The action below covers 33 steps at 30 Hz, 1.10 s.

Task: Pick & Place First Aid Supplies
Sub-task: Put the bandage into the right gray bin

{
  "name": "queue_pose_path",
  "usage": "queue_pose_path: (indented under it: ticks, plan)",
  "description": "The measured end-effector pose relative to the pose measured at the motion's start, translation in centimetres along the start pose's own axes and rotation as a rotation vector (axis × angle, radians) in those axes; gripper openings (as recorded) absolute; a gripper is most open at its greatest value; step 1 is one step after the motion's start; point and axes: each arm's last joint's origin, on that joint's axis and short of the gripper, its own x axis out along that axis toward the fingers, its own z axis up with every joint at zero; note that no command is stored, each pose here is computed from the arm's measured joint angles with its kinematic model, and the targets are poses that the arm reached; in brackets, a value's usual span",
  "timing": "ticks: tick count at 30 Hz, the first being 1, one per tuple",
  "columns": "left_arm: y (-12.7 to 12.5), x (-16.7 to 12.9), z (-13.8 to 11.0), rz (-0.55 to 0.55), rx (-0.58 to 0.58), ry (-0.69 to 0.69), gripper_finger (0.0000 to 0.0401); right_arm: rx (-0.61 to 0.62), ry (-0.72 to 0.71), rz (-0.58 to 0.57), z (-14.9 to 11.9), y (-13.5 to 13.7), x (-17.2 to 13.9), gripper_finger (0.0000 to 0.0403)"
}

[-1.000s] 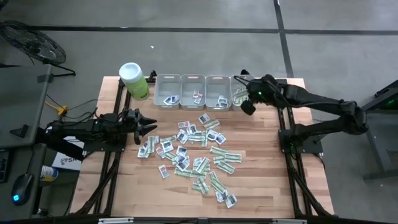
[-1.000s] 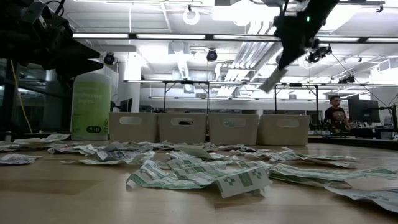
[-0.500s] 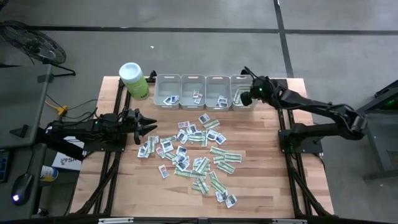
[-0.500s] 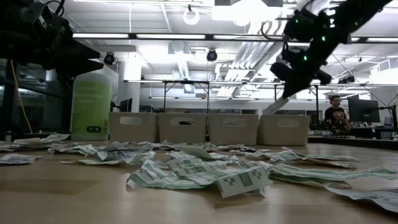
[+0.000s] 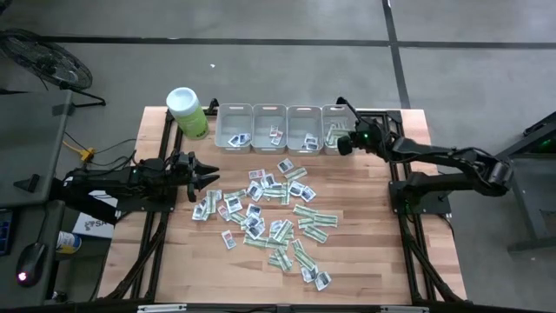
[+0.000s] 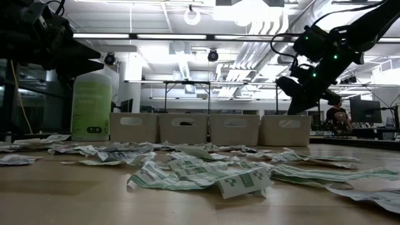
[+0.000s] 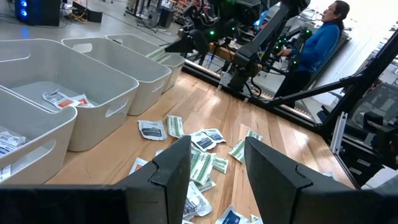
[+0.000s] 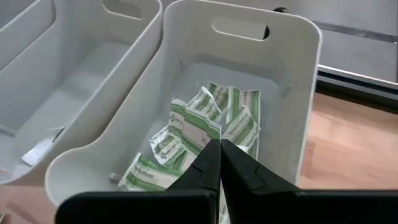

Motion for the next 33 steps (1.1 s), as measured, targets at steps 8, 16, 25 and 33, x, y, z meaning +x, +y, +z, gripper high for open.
queue_pose_path:
  ticks: [8,16,25,33]
  plan:
    - [0.0,0.0,0.0,0.000,0.000,0.000,0.0150,-0.047,0.002,0.021,0.0,0.1,0.0,0.0031]
    - [0.0,0.0,0.0,0.000,0.000,0.000,0.0150,-0.069,0.007,0.039,0.1,0.1,0.0,0.0122]
    - [0.0,0.0,0.0,0.000,0.000,0.000,0.0150,-0.083,-0.039,0.118,3.7,1.4,-1.1,0.0160]
    - [0.0,0.0,0.0,0.000,0.000,0.000,0.0150,-0.206,-0.007,0.124,8.1,3.0,-4.1,0.0161]
